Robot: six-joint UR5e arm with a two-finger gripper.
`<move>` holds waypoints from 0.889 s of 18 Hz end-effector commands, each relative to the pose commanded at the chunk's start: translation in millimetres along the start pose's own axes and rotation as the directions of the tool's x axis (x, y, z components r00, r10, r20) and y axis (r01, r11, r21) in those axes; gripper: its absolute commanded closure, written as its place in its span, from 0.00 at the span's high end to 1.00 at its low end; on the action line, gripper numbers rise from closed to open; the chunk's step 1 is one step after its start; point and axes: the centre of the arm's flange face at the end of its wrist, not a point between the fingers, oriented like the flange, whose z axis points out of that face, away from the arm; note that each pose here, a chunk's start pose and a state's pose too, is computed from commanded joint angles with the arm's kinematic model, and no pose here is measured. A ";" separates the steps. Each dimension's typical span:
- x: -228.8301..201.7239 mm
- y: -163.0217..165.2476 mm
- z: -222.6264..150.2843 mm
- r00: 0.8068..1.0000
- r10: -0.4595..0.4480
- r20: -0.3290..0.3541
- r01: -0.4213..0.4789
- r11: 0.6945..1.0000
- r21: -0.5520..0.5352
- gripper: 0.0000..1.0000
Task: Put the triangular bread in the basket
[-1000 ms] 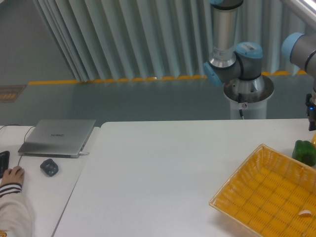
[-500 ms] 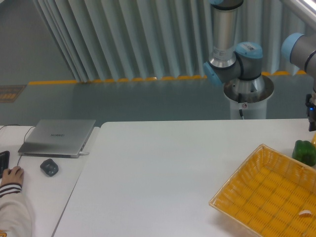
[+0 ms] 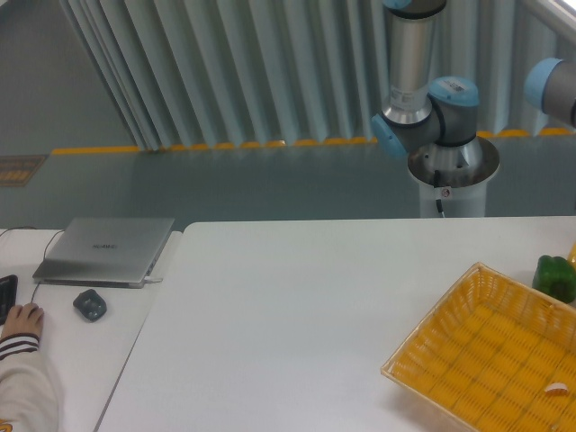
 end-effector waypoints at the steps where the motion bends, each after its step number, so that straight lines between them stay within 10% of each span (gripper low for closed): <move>1: -2.3 6.7 5.8 1.000 -0.021 -0.001 0.021 1.000 0.020 1.00; 7: -29.2 36.1 33.9 0.970 -0.242 -0.018 0.242 0.965 0.101 1.00; 10: -38.2 57.6 52.4 0.920 -0.390 -0.039 0.391 0.903 0.180 1.00; 16: -53.1 108.1 117.9 0.874 -0.476 -0.094 0.483 0.837 0.258 1.00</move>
